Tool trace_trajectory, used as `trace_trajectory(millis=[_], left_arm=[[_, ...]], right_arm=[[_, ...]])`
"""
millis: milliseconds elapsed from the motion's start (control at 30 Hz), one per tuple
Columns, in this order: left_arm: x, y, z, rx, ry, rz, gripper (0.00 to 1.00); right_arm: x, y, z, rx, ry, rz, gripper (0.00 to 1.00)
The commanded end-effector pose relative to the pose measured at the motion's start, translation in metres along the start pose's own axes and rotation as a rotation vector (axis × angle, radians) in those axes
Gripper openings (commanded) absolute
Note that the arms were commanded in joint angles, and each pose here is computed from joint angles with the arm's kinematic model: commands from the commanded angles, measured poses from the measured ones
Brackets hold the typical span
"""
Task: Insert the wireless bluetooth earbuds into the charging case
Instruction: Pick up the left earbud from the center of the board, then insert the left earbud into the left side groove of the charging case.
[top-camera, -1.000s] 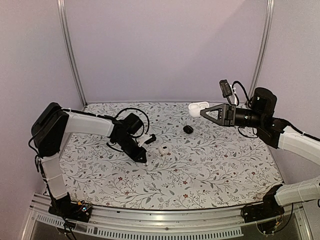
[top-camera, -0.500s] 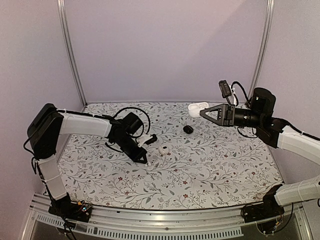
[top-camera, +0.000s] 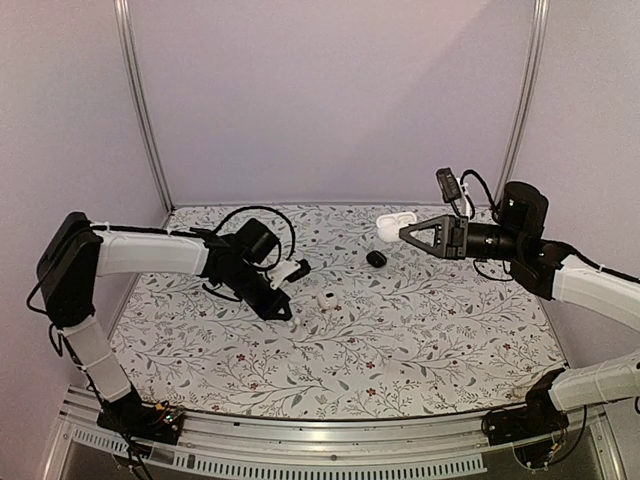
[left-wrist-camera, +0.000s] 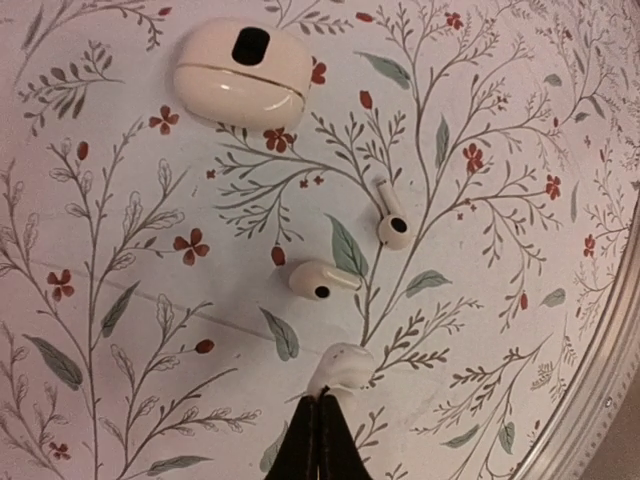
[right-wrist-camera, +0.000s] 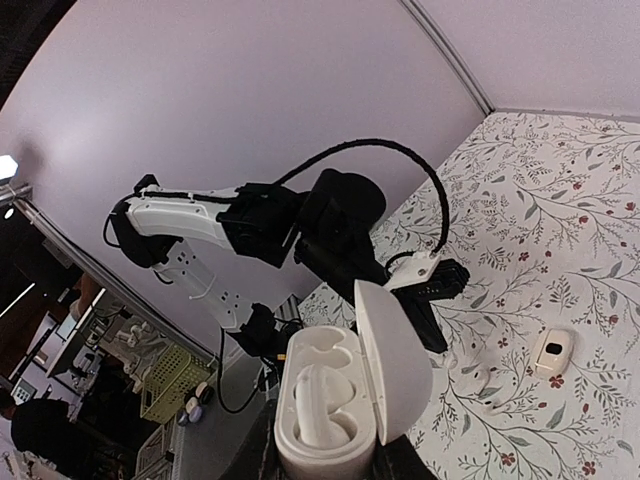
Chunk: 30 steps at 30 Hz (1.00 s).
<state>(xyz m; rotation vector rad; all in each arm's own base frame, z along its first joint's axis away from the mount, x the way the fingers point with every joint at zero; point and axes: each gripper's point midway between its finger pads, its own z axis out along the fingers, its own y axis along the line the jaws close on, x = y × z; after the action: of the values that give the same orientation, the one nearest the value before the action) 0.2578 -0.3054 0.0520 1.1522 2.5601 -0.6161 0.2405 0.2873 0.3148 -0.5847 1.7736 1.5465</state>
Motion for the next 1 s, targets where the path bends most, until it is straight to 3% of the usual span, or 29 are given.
trace_trajectory(millis=[0, 500, 967], left_arm=[[-0.037, -0.009, -0.043, -0.059, -0.197, 0.049, 0.0], [-0.079, -0.058, -0.128, -0.158, -0.547, 0.254, 0.0], [-0.099, -0.127, -0.163, -0.18, -0.712, 0.413, 0.0]], right_arm=[[0.016, -0.009, 0.0, -0.024, 0.023, -0.049, 0.0], [0.075, -0.014, -0.006, -0.203, 0.031, -0.382, 0.0], [0.112, -0.028, 0.015, -0.283, 0.1, -0.567, 0.0]])
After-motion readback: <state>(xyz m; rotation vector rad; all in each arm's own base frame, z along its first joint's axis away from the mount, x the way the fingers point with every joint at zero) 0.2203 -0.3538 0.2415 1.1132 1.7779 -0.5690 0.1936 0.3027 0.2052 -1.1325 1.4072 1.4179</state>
